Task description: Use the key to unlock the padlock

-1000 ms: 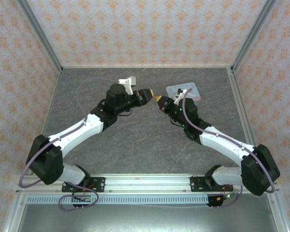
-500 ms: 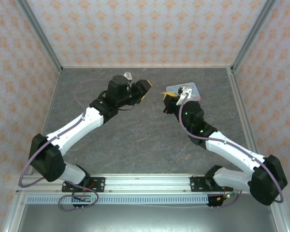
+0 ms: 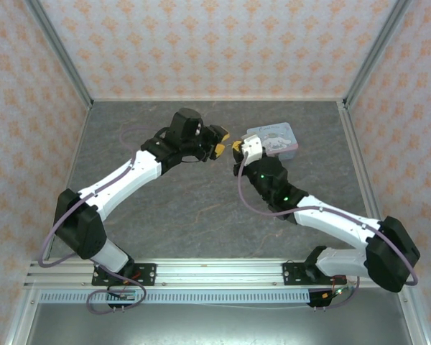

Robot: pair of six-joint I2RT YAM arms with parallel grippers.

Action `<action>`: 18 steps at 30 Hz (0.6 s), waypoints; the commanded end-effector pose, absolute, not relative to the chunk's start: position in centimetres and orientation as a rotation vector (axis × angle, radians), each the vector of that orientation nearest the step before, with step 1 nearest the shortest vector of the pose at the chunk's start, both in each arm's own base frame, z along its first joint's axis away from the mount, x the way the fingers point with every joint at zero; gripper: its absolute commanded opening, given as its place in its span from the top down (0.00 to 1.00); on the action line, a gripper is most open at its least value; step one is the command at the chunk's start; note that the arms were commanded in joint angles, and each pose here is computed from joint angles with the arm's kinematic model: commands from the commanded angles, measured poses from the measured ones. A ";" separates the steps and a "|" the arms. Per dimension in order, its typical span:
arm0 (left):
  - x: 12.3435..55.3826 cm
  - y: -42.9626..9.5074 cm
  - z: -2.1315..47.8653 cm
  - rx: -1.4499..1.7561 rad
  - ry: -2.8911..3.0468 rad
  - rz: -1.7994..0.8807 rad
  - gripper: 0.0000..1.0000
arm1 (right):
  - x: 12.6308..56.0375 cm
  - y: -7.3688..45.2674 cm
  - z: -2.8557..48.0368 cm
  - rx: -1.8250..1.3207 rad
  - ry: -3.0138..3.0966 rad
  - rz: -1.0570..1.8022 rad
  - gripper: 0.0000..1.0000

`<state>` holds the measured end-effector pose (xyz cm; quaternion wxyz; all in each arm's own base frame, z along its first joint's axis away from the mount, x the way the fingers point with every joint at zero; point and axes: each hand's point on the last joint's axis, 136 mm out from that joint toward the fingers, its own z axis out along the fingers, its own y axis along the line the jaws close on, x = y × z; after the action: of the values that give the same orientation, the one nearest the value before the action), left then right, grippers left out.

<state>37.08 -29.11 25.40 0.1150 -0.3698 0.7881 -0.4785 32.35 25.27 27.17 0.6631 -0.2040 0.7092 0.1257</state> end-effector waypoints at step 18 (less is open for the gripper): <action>36.2 -30.3 23.5 -1.193 2.409 -1.402 0.80 | 31.9 26.1 28.2 -0.497 1.546 0.277 1.00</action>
<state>36.54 -29.71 23.81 0.0745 -0.3922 0.7890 -0.4671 32.33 26.23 26.20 0.6596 -0.2327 0.7064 0.1088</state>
